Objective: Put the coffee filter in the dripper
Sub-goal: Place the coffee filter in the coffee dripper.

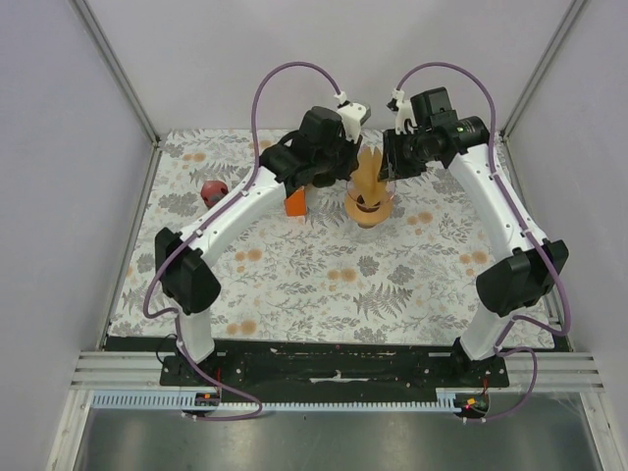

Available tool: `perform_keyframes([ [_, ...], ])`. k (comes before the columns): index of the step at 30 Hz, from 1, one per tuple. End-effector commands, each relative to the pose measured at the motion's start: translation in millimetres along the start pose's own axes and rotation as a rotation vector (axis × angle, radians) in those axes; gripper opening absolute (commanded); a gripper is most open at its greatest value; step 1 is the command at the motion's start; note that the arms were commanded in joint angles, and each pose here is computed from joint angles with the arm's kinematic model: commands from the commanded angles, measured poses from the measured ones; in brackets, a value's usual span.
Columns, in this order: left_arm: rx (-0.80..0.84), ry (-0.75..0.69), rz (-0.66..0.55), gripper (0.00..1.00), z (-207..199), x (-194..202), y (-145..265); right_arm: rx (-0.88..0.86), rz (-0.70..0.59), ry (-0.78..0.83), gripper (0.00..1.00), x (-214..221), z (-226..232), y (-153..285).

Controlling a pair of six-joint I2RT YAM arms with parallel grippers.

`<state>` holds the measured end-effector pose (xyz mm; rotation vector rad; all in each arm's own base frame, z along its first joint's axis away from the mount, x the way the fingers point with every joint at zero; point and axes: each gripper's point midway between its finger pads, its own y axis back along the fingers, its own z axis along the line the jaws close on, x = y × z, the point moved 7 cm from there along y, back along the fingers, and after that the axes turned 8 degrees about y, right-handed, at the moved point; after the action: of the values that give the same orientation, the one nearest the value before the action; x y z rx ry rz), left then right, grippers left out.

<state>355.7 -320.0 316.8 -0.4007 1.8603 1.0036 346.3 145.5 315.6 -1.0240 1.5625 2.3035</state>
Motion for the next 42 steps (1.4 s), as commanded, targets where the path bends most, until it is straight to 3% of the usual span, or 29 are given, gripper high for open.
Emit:
perform_keyframes([
  [1,0.092,0.056,0.029,0.02,-15,0,-2,-0.001,-0.086,0.076,0.40,-15,4,20],
  [4,0.089,0.074,0.033,0.02,-15,-2,-2,0.011,-0.144,0.125,0.47,-22,7,39],
  [8,0.038,0.106,0.051,0.02,-12,-4,-5,-0.014,-0.255,0.175,0.47,-34,18,60],
  [11,0.025,0.116,0.062,0.02,-11,-1,-7,-0.065,-0.324,0.184,0.39,-35,31,67],
  [14,0.026,0.124,0.063,0.02,-11,0,-7,-0.148,-0.348,0.186,0.23,-28,48,64],
  [19,0.017,0.122,0.060,0.02,-10,0,-8,-0.192,-0.243,0.108,0.01,-13,50,29],
  [26,0.014,0.135,0.067,0.02,-9,1,-9,-0.018,-0.098,0.040,0.00,1,26,-13],
  [39,0.025,0.175,0.062,0.02,-1,-4,-9,0.107,0.039,0.114,0.00,21,16,-50],
  [42,0.053,0.196,0.050,0.09,0,-12,-6,0.115,0.078,0.106,0.00,30,14,-59],
])
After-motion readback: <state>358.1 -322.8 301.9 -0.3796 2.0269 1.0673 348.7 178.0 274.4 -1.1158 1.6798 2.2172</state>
